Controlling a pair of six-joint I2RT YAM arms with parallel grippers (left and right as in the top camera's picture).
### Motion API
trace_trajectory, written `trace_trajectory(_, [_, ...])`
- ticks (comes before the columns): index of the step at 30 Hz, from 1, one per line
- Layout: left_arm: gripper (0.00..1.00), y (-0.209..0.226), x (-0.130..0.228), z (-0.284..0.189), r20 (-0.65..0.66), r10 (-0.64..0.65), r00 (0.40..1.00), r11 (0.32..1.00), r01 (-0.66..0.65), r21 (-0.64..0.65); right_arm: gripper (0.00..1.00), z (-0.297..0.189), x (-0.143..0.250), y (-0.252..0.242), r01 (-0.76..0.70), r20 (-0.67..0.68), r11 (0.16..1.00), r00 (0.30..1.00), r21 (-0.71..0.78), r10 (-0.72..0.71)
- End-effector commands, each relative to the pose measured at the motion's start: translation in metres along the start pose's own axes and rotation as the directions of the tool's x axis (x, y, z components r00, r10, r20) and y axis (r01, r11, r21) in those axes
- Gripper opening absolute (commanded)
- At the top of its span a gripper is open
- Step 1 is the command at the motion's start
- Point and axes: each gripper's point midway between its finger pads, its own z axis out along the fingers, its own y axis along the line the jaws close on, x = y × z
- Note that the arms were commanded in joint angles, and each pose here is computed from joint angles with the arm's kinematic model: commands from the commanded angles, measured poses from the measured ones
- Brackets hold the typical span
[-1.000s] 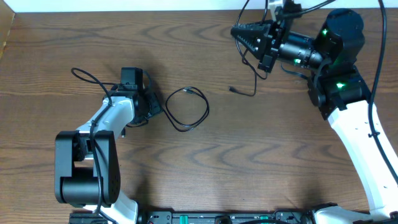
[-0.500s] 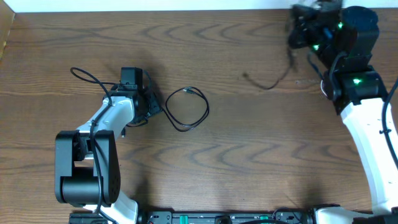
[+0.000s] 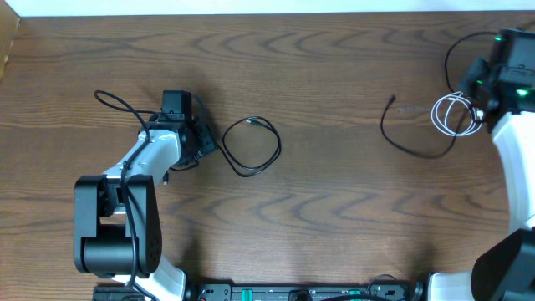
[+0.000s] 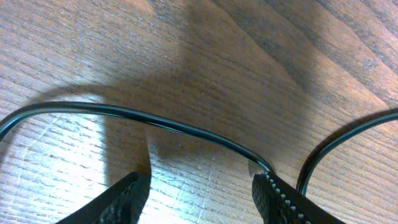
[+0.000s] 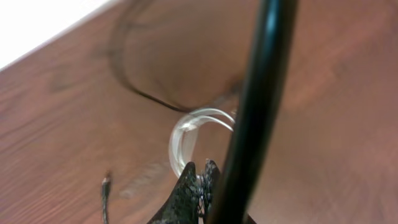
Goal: Untangle cables
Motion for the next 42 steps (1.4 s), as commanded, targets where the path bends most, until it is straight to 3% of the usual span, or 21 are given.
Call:
trace_trajectory(1, [0.61,0.035,0.051,0.034,-0.165,-0.041,0.985,0.994,0.023,-0.111,0.01,0.009,0.006,-0.033,-0.211,-0.039,0.974,0.976,0.087,0.215])
trace_trajectory(9, [0.61,0.035,0.051,0.034,-0.165,-0.041,0.985,0.994,0.023,-0.111,0.02,0.019,0.041,-0.087,-0.404,-0.121,0.871,0.885,0.281,0.449])
trace_trajectory(12, [0.61,0.035,0.051,0.034,-0.166,-0.041,0.985,0.994,0.023,-0.111,0.01,0.021,0.051,-0.084,-0.43,-0.179,0.863,0.858,0.264,0.482])
trace_trajectory(16, [0.61,0.035,0.051,0.034,-0.164,-0.041,0.986,0.994,0.023,-0.11,0.01,0.027,0.036,-0.035,-0.276,-0.25,0.961,0.932,-0.021,0.262])
trace_trajectory(17, [0.61,0.034,0.05,0.034,-0.159,-0.04,0.986,0.994,0.023,-0.108,0.01,0.023,0.021,0.001,-0.189,-0.224,0.954,0.965,-0.234,0.136])
trace_trajectory(20, [0.61,0.034,0.049,0.034,-0.155,-0.04,0.987,0.994,0.024,-0.106,0.01,0.004,-0.01,0.057,-0.063,-0.097,0.838,0.995,-0.542,0.012])
trace_trajectory(24, [0.61,0.034,0.049,0.034,-0.157,-0.04,0.987,0.994,0.024,-0.107,0.01,-0.026,-0.075,0.09,0.108,0.197,0.719,0.98,-0.687,0.041])
trace_trajectory(28, [0.61,0.034,0.049,0.034,-0.157,-0.04,0.987,0.994,0.023,-0.106,0.01,-0.06,-0.129,0.098,0.264,0.45,0.675,0.886,-0.689,0.113])
trace_trajectory(31, [0.61,0.034,0.049,0.034,-0.157,-0.04,0.987,0.994,0.023,-0.106,0.01,-0.058,-0.139,0.091,0.249,0.478,0.715,0.868,-0.653,0.134])
trace_trajectory(36, [0.61,0.034,0.049,0.034,-0.157,-0.04,0.987,0.994,0.023,-0.106,0.01,-0.013,-0.11,0.059,0.083,0.333,0.851,0.936,-0.519,0.112])
trace_trajectory(42, [0.61,0.034,0.049,0.034,-0.156,-0.04,0.987,0.994,0.023,-0.106,0.03,0.027,-0.04,0.003,-0.049,0.066,0.971,0.996,-0.235,0.066])
